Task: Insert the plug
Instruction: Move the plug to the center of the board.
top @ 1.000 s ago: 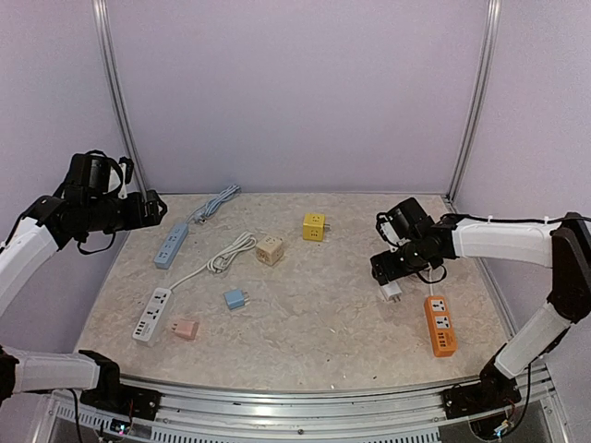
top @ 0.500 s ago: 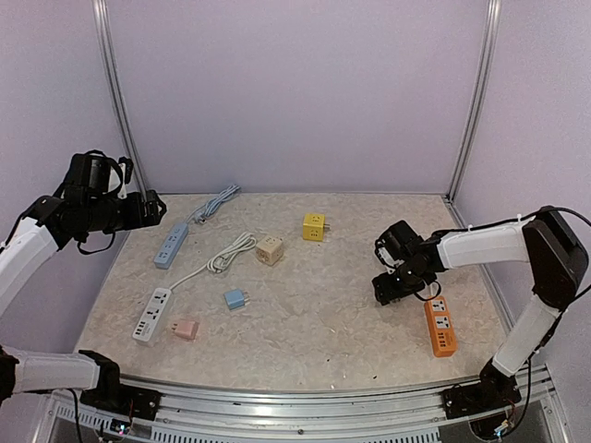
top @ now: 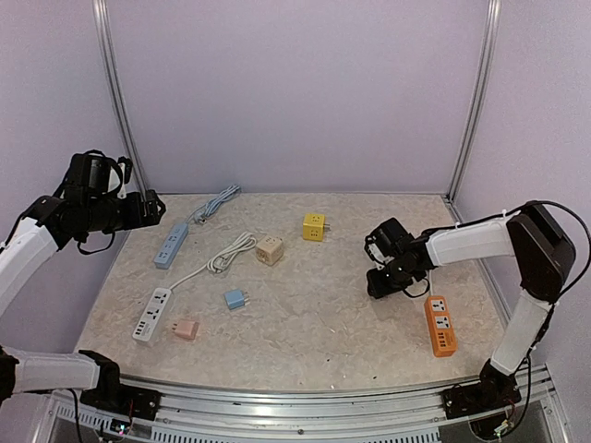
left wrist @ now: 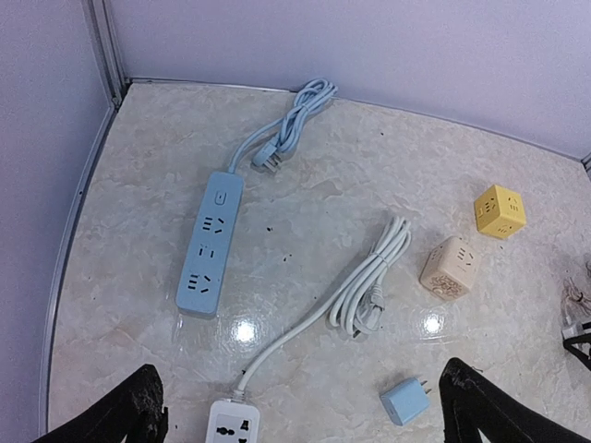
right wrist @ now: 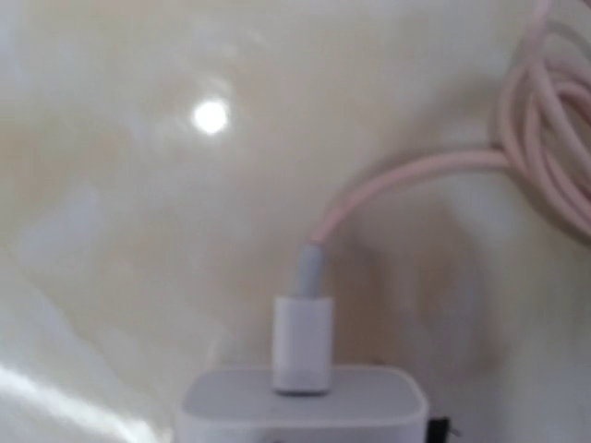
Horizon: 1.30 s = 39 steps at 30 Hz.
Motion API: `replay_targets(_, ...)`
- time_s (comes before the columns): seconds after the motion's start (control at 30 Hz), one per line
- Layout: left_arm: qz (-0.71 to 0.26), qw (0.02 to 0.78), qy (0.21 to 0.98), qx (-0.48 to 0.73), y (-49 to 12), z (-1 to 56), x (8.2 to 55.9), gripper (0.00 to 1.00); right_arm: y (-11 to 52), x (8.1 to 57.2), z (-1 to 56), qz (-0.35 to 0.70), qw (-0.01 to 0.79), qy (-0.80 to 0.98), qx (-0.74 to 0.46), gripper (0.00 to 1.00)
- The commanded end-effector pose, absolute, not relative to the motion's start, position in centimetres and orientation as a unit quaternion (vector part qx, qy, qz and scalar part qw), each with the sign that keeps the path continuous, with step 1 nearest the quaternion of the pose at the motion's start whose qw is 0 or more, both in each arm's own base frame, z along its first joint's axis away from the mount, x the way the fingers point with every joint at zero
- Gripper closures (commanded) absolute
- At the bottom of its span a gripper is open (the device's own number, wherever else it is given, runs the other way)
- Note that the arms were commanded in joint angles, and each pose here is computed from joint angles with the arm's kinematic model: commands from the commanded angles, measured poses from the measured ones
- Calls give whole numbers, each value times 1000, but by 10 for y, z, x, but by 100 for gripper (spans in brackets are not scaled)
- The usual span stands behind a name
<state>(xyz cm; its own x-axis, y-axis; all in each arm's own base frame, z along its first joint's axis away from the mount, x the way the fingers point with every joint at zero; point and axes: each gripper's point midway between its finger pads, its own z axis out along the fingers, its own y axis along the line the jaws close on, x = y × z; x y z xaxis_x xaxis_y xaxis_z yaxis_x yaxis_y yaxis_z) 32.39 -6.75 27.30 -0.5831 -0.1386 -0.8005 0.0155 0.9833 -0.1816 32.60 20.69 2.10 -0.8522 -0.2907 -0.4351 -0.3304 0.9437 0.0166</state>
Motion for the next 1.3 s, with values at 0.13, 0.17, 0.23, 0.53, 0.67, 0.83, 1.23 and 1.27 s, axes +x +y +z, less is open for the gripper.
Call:
replay_targets(0.13,-81,458,885,-32,-67,274,321,1,323,379,26,90,236,938,-237,65)
replay_targets(0.17,-80,458,885,-32,-67,274,321,1,339,383,14,89,228,937,-249,64)
replay_targets(0.23,-80,458,885,-31,-67,274,321,1,370,398,12,97,230,933,-261,61)
replay_targets(0.53,-79,464,882,-31,-66,277,319,1,391,401,31,102,242,927,-267,15)
replay_targets(0.67,-82,465,881,-30,-67,278,319,1,355,375,69,89,267,923,-261,6)
replay_targets(0.83,-86,466,880,-30,-68,280,319,1,279,341,101,43,291,933,-208,4)
replay_targets(1.23,-95,461,882,-30,-72,280,319,1,138,269,103,18,308,950,56,0)
replay_targets(1.27,-96,461,882,-30,-73,280,319,1,132,262,97,22,302,950,80,0)
